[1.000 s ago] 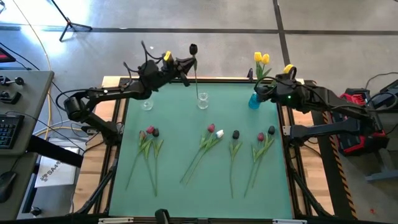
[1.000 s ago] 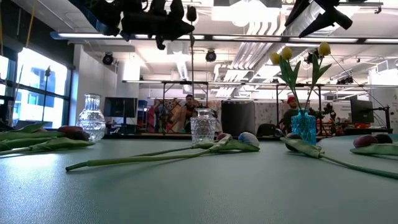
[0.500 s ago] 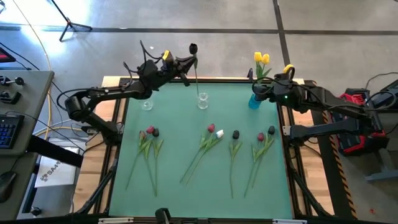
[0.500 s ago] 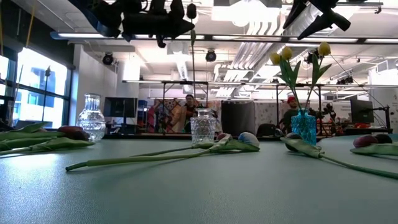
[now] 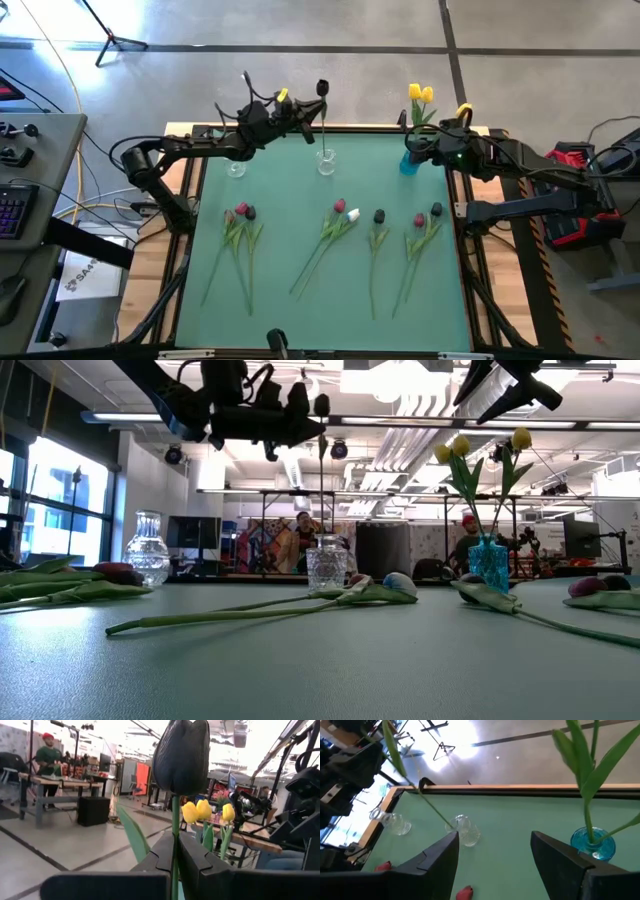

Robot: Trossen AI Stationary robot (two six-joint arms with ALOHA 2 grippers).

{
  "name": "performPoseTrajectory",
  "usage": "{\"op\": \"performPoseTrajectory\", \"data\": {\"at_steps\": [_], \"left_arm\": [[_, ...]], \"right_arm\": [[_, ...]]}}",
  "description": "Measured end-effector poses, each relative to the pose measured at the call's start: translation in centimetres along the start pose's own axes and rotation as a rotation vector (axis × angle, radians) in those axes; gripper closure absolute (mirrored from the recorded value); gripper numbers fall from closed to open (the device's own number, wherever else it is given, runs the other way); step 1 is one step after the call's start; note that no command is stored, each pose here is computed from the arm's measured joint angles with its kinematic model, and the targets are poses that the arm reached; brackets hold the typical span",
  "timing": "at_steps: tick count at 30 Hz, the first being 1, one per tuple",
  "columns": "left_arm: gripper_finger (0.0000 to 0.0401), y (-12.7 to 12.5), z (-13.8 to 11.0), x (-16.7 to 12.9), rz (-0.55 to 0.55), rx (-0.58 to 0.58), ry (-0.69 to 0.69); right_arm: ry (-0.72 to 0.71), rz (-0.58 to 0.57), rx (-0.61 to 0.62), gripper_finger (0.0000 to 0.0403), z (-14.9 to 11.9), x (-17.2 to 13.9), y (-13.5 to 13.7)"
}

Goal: Sort flowers into vase by color
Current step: Put the black tulip into the right transparent vase

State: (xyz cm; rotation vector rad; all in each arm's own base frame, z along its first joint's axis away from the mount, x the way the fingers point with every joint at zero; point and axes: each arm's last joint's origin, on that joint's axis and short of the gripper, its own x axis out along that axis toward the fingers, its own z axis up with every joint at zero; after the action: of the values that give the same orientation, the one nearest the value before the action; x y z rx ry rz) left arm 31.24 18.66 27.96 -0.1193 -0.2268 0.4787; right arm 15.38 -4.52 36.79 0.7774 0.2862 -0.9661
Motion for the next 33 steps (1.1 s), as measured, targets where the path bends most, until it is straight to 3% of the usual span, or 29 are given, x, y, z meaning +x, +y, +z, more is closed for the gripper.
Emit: {"op": "performPoseTrajectory", "data": {"at_steps": [7, 11, 15, 22, 25, 29, 33], "left_arm": [[0.032, 0.0, -0.9, -0.1, -0.019, -0.031, 0.124], [0.0263, 0.2, -1.5, 0.0, 0.017, -0.144, 0.273], [0.023, 0.2, -1.4, 0.4, 0.051, -0.206, 0.419], [0.0222, -0.5, -0.8, 0.4, -0.004, -0.162, 0.509], [0.0222, -0.9, 0.4, 0.1, -0.013, -0.143, 0.482], [0.0222, -1.2, 2.1, -0.8, -0.01, -0.125, 0.462], [0.0222, -1.5, 3.9, -2.0, 0.002, -0.097, 0.458]], "right_arm": [[0.155, -0.008, 0.022, 0.0167, -0.9, 0.2, -0.3], [0.367, -0.105, 0.051, 0.0167, -2.3, 0.6, -1.0], [0.539, -0.226, 0.049, 0.0167, -4.0, 0.9, -1.2], [0.688, -0.391, 0.047, 0.0167, -8.3, 2.1, -2.0], [0.724, -0.381, 0.092, 0.0167, -11.0, 3.5, -2.8], [0.732, -0.261, 0.197, 0.0167, -14.3, 5.5, -3.0], [0.703, -0.297, 0.258, 0.0167, -16.3, 6.2, -4.3]]}}
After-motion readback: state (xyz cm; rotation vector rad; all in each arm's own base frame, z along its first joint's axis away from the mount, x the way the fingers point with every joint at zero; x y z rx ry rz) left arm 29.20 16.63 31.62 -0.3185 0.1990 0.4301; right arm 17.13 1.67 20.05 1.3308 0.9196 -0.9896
